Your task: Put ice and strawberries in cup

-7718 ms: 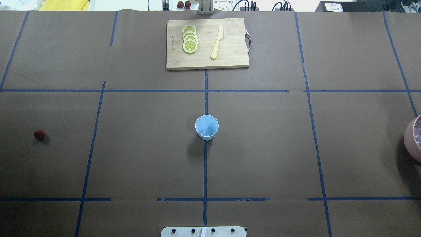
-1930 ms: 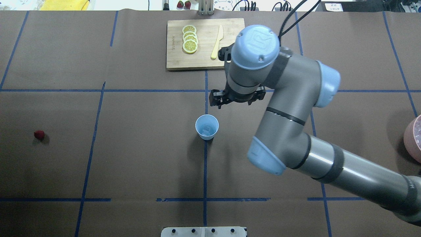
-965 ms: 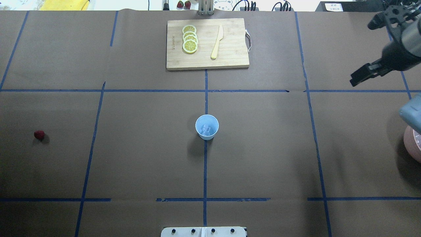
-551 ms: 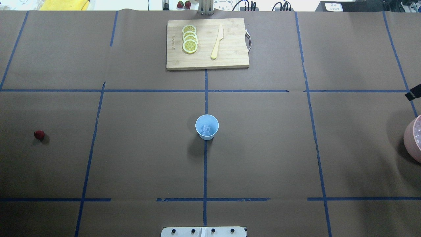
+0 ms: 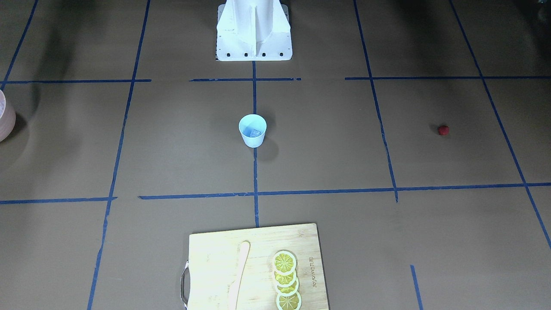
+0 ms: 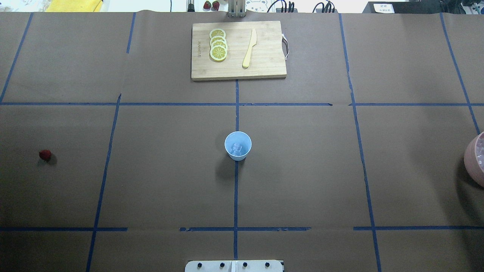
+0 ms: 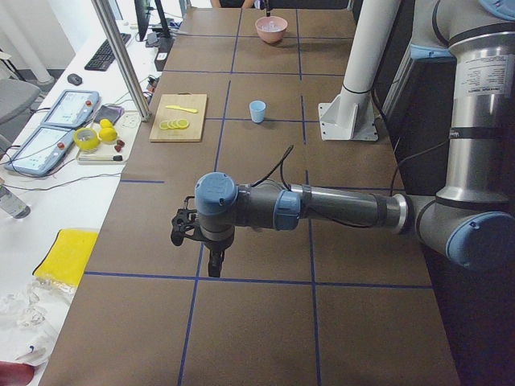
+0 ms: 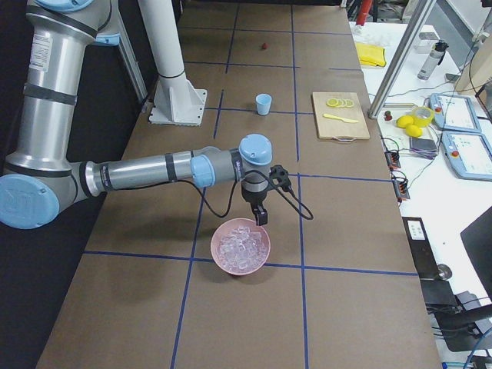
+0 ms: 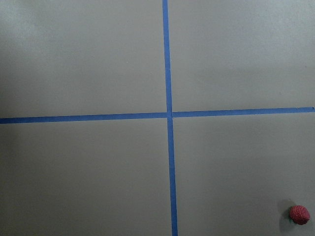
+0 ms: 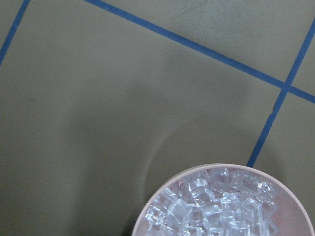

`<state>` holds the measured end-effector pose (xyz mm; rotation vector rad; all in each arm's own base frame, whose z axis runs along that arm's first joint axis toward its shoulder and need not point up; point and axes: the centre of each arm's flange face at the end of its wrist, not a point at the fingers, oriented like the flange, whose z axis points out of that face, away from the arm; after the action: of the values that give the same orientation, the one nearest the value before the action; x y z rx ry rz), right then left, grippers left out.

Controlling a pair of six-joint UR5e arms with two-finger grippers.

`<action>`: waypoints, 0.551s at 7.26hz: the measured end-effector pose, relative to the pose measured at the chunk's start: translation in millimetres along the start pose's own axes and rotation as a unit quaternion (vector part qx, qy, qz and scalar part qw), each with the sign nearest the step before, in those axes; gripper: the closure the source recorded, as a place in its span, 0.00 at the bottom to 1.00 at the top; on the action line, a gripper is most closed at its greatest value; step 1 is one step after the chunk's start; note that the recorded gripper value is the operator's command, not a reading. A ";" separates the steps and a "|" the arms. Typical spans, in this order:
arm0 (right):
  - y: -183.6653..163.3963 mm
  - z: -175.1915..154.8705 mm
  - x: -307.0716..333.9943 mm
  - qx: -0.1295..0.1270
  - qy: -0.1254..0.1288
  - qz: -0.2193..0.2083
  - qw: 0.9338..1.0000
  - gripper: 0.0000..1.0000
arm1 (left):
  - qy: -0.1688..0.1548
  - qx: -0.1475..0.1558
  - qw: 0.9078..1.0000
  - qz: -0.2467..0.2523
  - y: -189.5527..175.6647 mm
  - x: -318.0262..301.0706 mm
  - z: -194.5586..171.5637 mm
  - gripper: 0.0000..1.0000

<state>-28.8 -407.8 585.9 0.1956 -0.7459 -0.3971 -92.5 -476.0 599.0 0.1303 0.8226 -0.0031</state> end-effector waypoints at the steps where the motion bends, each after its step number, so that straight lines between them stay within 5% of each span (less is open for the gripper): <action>1: 11.6 19.8 17.5 0.005 0.003 -0.005 1.000 0.01 | 0.000 0.002 1.000 0.002 2.3 2.8 -2.5 0.00; 2: 20.2 33.3 29.8 0.005 0.006 -0.005 1.000 0.01 | 0.000 0.003 1.000 0.003 3.2 4.2 -3.7 0.00; 4: 33.9 48.0 42.2 -0.004 0.008 0.002 1.000 0.20 | 0.000 0.004 1.000 0.004 3.6 5.0 -4.4 0.00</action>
<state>-24.5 -396.2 657.2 0.1905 -0.7297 -0.3949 -92.2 -471.7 592.7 0.1402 0.8227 0.0007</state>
